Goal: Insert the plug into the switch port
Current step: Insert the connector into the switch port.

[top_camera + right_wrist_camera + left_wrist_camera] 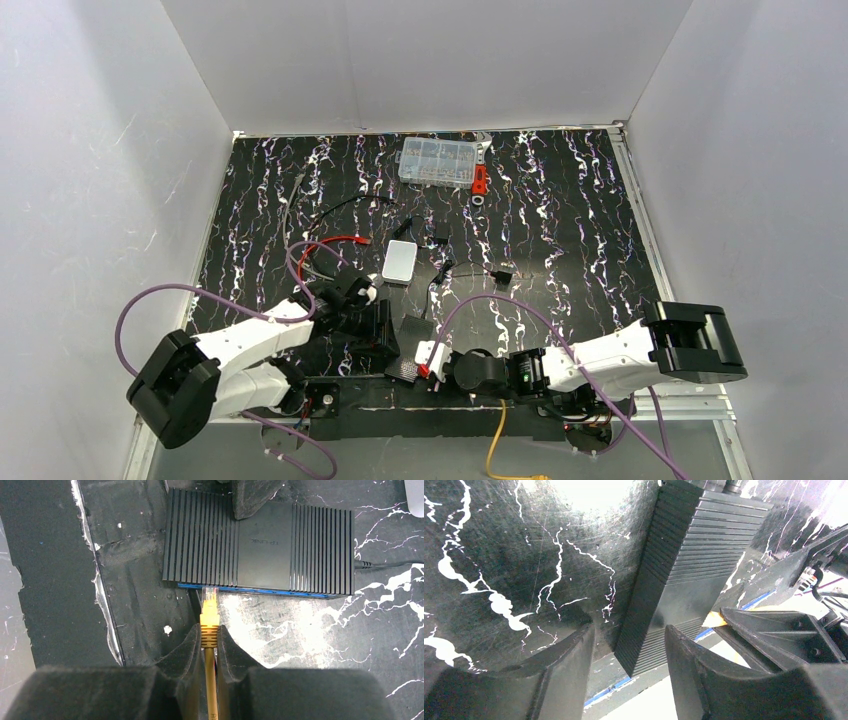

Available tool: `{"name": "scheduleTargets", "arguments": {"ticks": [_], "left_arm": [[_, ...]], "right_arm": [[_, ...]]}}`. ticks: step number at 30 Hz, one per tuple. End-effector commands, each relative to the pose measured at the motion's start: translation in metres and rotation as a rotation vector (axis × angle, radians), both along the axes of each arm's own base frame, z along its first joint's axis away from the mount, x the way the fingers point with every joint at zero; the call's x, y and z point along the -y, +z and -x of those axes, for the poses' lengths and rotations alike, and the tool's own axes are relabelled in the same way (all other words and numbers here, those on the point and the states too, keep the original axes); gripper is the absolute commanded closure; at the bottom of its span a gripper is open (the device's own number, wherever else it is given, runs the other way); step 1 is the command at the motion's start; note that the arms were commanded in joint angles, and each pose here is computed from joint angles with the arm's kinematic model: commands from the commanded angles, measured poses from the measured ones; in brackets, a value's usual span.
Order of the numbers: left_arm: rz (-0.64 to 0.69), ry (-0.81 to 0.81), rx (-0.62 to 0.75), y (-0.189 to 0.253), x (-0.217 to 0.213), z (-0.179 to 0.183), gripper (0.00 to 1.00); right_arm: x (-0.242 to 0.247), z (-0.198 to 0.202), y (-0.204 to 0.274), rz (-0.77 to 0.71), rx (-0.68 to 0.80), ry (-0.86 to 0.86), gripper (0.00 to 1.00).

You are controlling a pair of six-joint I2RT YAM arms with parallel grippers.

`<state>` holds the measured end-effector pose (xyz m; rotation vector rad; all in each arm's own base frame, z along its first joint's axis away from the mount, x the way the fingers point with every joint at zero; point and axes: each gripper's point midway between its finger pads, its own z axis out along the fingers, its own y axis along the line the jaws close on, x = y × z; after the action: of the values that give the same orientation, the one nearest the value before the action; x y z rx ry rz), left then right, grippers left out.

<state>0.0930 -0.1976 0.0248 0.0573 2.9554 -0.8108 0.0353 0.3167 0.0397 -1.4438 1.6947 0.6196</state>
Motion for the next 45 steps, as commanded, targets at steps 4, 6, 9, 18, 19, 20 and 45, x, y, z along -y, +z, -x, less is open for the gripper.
{"name": "scheduleTargets", "arguments": {"ticks": [4,6,9,18,19,20,45], "left_arm": [[0.02,-0.021,-0.048,-0.007,-0.001,0.013,0.51],[0.03,-0.022,-0.049,-0.006,0.001,0.013,0.52],[0.04,-0.018,-0.048,-0.005,0.001,0.014,0.53],[0.052,-0.003,-0.058,-0.007,-0.001,0.021,0.58],[0.053,-0.001,-0.058,-0.007,-0.001,0.022,0.59],[0.054,0.001,-0.058,-0.007,-0.001,0.022,0.6],[0.066,-0.066,-0.055,-0.012,0.018,0.026,0.67]], "right_arm": [[-0.03,-0.002,0.028,-0.127,0.006,-0.03,0.99],[-0.033,-0.002,0.028,-0.128,0.005,-0.029,0.99],[-0.037,-0.002,0.028,-0.133,0.002,-0.039,0.99],[-0.043,-0.017,0.034,-0.193,0.001,-0.165,0.99],[-0.044,-0.018,0.034,-0.194,0.003,-0.173,0.99],[-0.046,-0.019,0.033,-0.197,0.003,-0.175,0.99],[-0.066,-0.052,0.069,-0.379,0.081,-0.151,0.99]]}}
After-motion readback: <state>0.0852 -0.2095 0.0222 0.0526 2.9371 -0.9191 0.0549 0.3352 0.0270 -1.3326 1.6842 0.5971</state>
